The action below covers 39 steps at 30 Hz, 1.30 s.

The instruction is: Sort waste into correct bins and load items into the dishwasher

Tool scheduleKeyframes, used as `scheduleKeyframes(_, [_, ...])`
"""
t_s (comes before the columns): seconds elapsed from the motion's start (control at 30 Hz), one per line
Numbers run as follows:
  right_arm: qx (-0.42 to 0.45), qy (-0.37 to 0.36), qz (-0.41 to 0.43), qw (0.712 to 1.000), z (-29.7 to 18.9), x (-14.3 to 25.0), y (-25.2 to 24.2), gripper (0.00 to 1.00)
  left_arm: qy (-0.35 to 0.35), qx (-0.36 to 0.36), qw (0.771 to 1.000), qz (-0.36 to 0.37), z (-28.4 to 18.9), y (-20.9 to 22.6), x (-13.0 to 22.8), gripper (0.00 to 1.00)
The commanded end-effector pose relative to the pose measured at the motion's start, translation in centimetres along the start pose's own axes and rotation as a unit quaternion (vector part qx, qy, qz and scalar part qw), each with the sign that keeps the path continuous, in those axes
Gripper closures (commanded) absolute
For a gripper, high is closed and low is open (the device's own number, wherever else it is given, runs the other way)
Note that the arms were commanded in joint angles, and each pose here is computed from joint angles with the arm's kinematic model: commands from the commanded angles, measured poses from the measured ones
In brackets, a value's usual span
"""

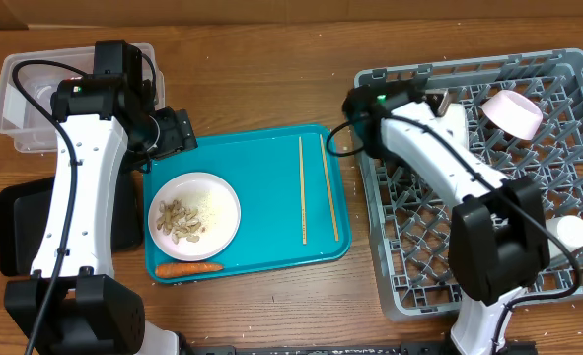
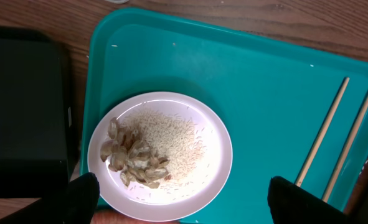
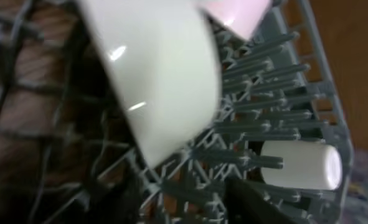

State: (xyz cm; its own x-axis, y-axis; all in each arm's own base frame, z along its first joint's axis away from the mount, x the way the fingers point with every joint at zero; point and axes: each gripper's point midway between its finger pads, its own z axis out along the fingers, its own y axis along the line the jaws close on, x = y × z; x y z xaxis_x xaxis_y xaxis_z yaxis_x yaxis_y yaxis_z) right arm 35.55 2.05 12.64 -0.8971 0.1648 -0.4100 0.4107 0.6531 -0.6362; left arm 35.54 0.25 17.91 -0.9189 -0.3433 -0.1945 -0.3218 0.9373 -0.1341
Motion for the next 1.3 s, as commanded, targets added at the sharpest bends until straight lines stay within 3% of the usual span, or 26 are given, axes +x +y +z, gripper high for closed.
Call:
scheduleKeyframes(0.0, [-0.043, 0.034, 0.015, 0.998, -1.0, 1.1, 0.6, 0.41, -0.016, 0.001, 1.000, 0.011, -1.0, -0.1, -0.4, 0.11])
scheduleKeyframes(0.17, [-0.121, 0.021, 0.065, 0.990, -4.9, -1.2, -0.9, 0.34, -0.017, -0.005, 1.000, 0.015, -1.0, 0.1, -0.4, 0.11])
scheduleKeyframes(0.23, [-0.233, -0.010, 0.042, 0.971, -9.3, -3.7, -0.8, 0.18, -0.015, -0.020, 1.000, 0.014, -1.0, 0.7, -0.3, 0.12])
scheduleKeyframes(0.27, [-0.276, -0.020, 0.022, 0.961, -10.8, -4.3, -0.3, 0.15, -0.013, -0.023, 1.000, 0.014, -1.0, 0.8, -0.2, 0.12])
scheduleKeyframes(0.4, [-0.452, -0.037, -0.053, 0.890, -17.3, -4.7, 2.0, 0.14, -0.006, -0.025, 1.000, 0.013, -1.0, 0.9, 0.2, 0.11])
scheduleKeyframes(0.53, [-0.581, 0.006, -0.112, 0.806, -22.0, -2.1, 4.4, 0.18, 0.013, -0.032, 0.999, 0.009, -1.0, 1.2, 1.1, 0.11])
scheduleKeyframes(0.63, [-0.608, 0.038, -0.136, 0.781, -23.2, -0.4, 5.9, 0.19, 0.023, -0.045, 0.999, 0.004, -1.1, 1.7, 1.6, 0.10])
scheduleKeyframes(0.73, [-0.602, 0.054, -0.153, 0.782, -23.2, 0.8, 7.4, 0.22, 0.025, -0.054, 0.998, -0.005, -1.1, 2.1, 1.8, 0.09])
scheduleKeyframes(0.97, [-0.552, 0.077, -0.125, 0.821, -21.3, 1.2, 7.7, 0.23, 0.053, -0.023, 0.998, 0.007, -0.4, 0.2, 3.3, 0.10])
scheduleKeyframes(1.27, [-0.480, 0.097, -0.115, 0.864, -17.4, 1.2, 5.3, 0.23, 0.104, 0.000, 0.994, 0.035, 4.4, -3.5, 7.7, 0.12])
